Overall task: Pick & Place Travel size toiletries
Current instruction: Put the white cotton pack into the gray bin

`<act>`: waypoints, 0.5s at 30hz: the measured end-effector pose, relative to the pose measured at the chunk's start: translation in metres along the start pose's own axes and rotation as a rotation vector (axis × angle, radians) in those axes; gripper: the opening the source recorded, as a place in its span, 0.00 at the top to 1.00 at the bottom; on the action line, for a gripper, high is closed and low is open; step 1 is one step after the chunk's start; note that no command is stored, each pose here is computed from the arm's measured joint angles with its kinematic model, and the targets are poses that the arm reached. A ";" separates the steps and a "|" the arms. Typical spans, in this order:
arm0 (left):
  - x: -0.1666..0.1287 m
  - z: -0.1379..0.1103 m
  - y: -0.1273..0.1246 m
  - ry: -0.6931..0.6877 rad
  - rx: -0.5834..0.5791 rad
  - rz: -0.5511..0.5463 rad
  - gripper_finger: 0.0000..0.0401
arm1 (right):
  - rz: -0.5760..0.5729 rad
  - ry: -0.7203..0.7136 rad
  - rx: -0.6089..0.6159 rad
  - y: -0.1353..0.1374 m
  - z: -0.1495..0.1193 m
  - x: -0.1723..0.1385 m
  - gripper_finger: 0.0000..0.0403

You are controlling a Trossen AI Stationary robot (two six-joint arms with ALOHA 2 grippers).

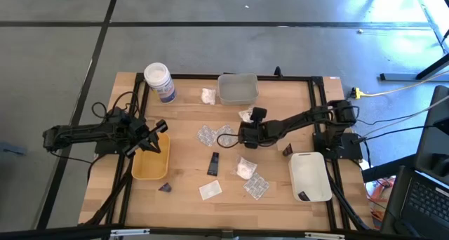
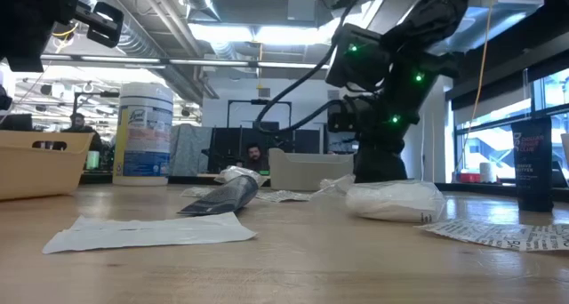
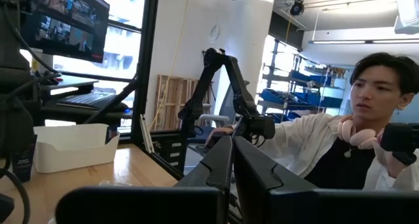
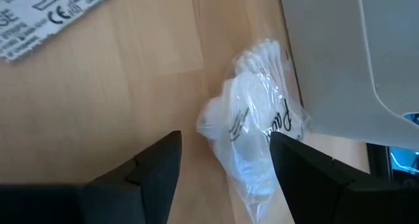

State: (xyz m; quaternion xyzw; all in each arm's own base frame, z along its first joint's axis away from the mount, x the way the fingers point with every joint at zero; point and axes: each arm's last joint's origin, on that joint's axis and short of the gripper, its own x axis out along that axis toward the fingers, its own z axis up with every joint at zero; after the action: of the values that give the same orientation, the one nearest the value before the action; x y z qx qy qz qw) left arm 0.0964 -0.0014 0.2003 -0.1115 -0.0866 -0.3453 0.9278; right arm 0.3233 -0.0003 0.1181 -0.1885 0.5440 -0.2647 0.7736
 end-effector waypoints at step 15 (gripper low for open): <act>0.000 0.000 0.000 0.000 0.000 0.000 0.97 | 0.043 -0.029 0.004 0.001 0.003 0.000 0.65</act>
State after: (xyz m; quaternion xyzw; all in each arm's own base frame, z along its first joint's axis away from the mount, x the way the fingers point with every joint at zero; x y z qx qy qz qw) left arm 0.0964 -0.0014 0.2003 -0.1113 -0.0866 -0.3451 0.9279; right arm 0.3269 0.0010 0.1186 -0.1791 0.5362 -0.2461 0.7873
